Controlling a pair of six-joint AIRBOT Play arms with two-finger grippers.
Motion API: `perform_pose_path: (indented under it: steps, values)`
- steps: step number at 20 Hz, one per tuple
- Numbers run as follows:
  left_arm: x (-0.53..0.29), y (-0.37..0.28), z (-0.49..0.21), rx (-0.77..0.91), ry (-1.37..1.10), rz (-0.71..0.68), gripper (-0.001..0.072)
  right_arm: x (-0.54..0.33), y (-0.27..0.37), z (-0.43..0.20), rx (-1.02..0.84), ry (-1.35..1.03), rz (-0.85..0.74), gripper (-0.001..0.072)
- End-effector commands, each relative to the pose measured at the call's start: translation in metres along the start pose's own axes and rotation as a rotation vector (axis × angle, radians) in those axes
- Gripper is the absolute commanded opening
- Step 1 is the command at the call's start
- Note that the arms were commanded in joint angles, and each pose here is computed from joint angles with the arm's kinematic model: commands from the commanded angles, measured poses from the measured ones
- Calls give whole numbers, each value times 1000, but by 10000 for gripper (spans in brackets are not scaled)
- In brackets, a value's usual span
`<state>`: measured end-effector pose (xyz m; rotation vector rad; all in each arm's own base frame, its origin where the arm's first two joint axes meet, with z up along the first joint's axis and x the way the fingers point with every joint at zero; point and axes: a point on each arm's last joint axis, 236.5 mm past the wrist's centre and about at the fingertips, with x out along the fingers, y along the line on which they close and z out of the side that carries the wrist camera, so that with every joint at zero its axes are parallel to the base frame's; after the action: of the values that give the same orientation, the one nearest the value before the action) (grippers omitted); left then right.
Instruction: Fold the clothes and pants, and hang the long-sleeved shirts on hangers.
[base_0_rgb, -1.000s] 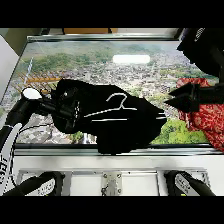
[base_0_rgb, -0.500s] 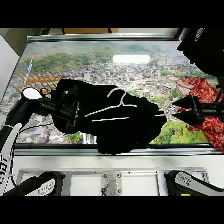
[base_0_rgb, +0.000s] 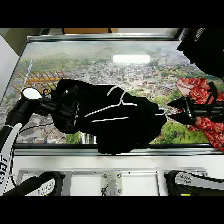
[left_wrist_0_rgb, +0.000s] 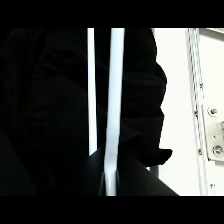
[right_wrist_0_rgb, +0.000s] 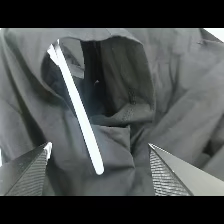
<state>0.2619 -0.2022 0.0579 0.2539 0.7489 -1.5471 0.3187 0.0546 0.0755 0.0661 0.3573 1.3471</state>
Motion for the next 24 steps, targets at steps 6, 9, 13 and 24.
perform_pose_path:
  steps: [6, 9, 13, 24]
  values:
    - [0, 0, -1, -16, 1, -1, 18, 56, -14, -2, 26, -116, 108, 682]
    - [0, 0, -1, -16, 1, 0, 19, 73, -10, -4, 27, -100, 142, 682]
    - [0, 0, -1, -16, 1, 0, 18, 85, -3, -2, 20, -96, 176, 682]
    - [0, 0, -1, -16, 2, 1, 18, 85, -3, -2, 23, -95, 178, 683]
